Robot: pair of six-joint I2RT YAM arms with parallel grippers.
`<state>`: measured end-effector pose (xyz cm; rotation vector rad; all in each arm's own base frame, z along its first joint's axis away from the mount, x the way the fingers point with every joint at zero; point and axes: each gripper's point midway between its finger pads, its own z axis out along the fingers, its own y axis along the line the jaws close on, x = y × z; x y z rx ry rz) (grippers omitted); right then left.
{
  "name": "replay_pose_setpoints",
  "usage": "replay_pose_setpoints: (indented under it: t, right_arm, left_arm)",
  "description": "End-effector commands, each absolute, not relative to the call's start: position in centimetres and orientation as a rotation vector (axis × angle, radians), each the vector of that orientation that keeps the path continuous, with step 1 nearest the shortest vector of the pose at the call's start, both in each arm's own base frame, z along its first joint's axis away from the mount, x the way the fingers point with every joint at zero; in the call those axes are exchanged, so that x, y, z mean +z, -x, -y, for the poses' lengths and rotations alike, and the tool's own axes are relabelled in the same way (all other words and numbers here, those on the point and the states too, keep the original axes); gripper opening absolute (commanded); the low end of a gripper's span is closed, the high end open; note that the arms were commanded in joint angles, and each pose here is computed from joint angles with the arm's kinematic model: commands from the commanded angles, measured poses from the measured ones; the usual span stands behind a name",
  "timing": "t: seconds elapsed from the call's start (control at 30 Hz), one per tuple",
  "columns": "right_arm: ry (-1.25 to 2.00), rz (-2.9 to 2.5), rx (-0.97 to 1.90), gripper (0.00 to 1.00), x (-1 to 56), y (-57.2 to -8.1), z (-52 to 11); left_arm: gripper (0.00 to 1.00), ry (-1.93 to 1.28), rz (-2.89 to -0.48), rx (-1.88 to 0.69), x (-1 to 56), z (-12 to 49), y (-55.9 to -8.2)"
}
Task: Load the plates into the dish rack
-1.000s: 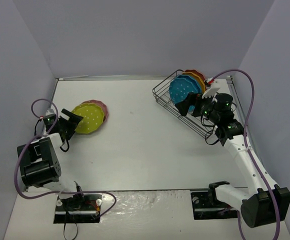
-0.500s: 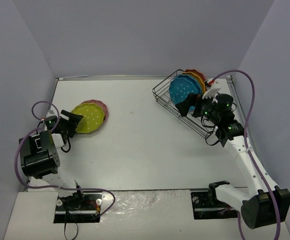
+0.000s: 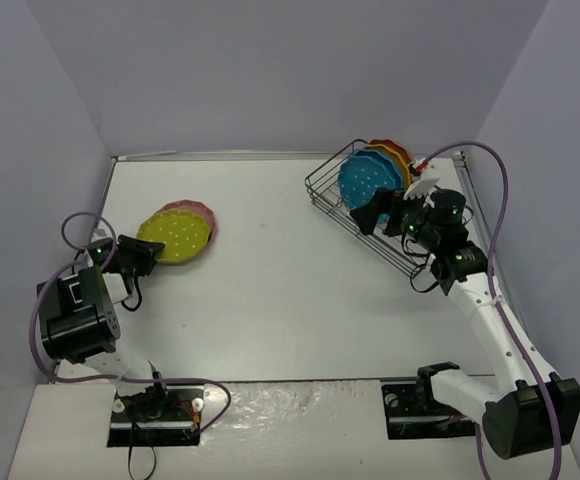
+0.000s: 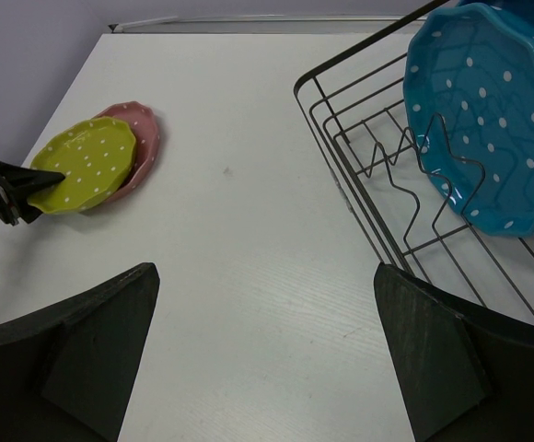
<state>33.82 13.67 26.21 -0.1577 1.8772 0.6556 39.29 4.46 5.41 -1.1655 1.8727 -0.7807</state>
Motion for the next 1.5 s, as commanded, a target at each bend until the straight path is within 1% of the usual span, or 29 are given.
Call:
replay_pose_setpoints:
  t: [0.0, 0.1, 0.27, 0.3, 0.53, 0.7, 0.93, 0.97, 1.13, 1.37, 1.4, 1.47]
  right_arm:
    - [0.204, -1.771, 0.682, 1.00, 29.3, -33.8, -14.6]
    - [0.212, -1.772, 0.693, 1.00, 29.4, -33.8, -14.9]
    - [0.211, -1.782, 0.731, 1.00, 29.6, -34.0, -16.0]
    - [0.202, -1.787, 0.750, 1.00, 29.7, -34.2, -16.3]
    - [0.228, -1.792, 0.909, 1.00, 30.7, -34.3, -20.6]
    - [0.273, -1.795, 1.116, 1.00, 30.9, -34.1, -25.6]
    - [0.326, -1.794, 1.321, 1.00, 30.5, -34.3, -31.1]
    - [0.327, -1.814, 1.336, 1.00, 29.6, -34.8, -31.7]
    - [0.339, -1.820, 1.363, 1.00, 29.6, -36.3, -33.4]
    - [0.347, -1.843, 1.381, 0.99, 28.4, -37.5, -34.4]
    - [0.349, -1.843, 1.384, 0.99, 28.3, -37.6, -34.5]
    - [0.356, -1.840, 1.392, 0.94, 28.3, -37.5, -34.6]
  left_arm:
    - [0.21, 1.017, -1.799, -0.768, 10.9, -4.8, -39.8]
    - [0.16, 0.996, -1.780, -0.768, 12.6, -4.9, -39.7]
    - [0.11, 0.915, -1.726, -0.816, 16.7, -4.4, -40.1]
    - [0.10, 0.868, -1.710, -0.843, 18.3, -4.0, -40.3]
    - [0.04, 0.712, -1.600, -1.005, 24.5, -2.0, -40.6]
    - [0.03, 0.565, -1.563, -1.178, 28.3, 1.4, -40.1]
    - [0.03, 0.360, -1.573, -1.334, 31.4, 7.5, -38.6]
    - [0.03, 0.324, -1.553, -1.349, 32.2, 8.2, -38.3]
    - [0.03, 0.225, -1.519, -1.486, 34.3, 12.8, -37.2]
    - [0.03, 0.144, -1.485, -1.584, 35.6, 16.3, -36.1]
    - [0.03, 0.141, -1.486, -1.590, 35.6, 16.5, -36.1]
    - [0.03, 0.134, -1.487, -1.597, 35.5, 16.9, -35.9]
